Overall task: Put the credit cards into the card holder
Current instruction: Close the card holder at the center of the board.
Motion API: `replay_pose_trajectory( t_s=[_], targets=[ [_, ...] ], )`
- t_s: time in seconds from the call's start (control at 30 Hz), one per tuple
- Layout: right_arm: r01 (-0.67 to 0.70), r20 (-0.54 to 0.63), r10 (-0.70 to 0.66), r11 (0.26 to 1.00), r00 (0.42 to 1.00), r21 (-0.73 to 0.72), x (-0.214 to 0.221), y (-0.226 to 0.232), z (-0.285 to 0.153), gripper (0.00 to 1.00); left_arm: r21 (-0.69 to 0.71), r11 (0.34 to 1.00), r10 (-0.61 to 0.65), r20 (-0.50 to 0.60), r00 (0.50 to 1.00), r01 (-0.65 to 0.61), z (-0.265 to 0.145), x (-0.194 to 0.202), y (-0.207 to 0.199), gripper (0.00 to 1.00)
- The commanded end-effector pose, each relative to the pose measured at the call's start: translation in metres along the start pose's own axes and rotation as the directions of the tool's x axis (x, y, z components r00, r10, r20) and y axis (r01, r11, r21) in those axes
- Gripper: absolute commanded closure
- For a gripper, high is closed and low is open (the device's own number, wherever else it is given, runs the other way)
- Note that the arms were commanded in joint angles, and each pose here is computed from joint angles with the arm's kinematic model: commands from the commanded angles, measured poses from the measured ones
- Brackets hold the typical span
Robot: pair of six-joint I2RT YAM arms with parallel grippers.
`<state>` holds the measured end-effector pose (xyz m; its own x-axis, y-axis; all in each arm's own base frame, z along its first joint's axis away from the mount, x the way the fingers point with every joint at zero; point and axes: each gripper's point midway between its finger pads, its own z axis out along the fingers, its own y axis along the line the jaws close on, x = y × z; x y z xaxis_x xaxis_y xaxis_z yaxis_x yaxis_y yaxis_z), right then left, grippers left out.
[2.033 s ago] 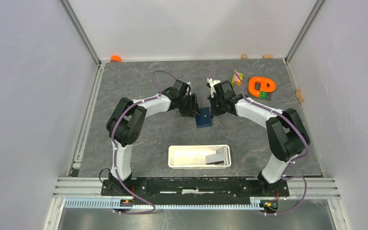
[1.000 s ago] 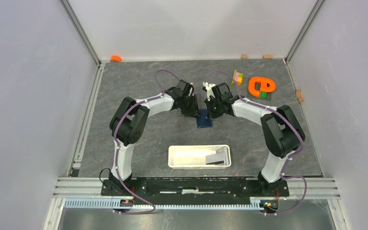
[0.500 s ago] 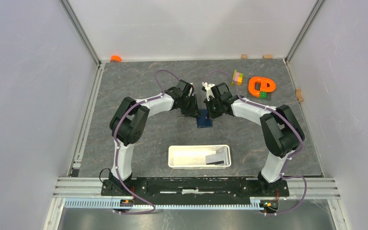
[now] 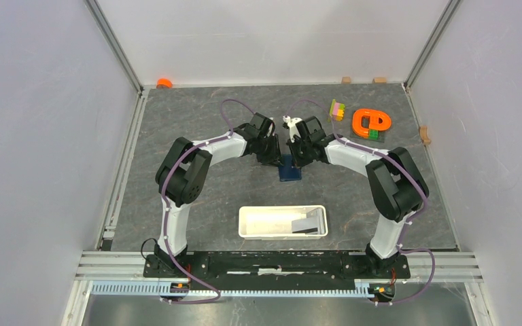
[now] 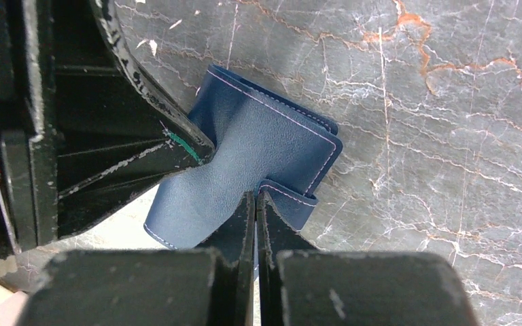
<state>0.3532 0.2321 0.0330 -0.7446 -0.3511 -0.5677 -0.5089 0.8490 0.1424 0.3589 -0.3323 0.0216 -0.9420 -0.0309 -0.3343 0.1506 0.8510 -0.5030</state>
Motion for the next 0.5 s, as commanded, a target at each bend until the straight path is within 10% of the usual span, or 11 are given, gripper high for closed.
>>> replay_pose_trajectory(
  t_s=[0.0, 0.47],
  targets=[
    [0.045, -0.040, -0.045, 0.999, 0.998, -0.021, 0.010, 0.011, 0.014, 1.00, -0.099, 0.995, 0.003, -0.124, 0.992, -0.015, 0.020, 0.041, 0.032, 0.67],
    [0.089, -0.109, -0.079, 0.992, 0.991, 0.085, 0.037, 0.001, 0.007, 1.00, -0.100, 0.995, -0.002, -0.126, 0.992, -0.011, 0.021, 0.041, 0.033, 0.68]
  ],
)
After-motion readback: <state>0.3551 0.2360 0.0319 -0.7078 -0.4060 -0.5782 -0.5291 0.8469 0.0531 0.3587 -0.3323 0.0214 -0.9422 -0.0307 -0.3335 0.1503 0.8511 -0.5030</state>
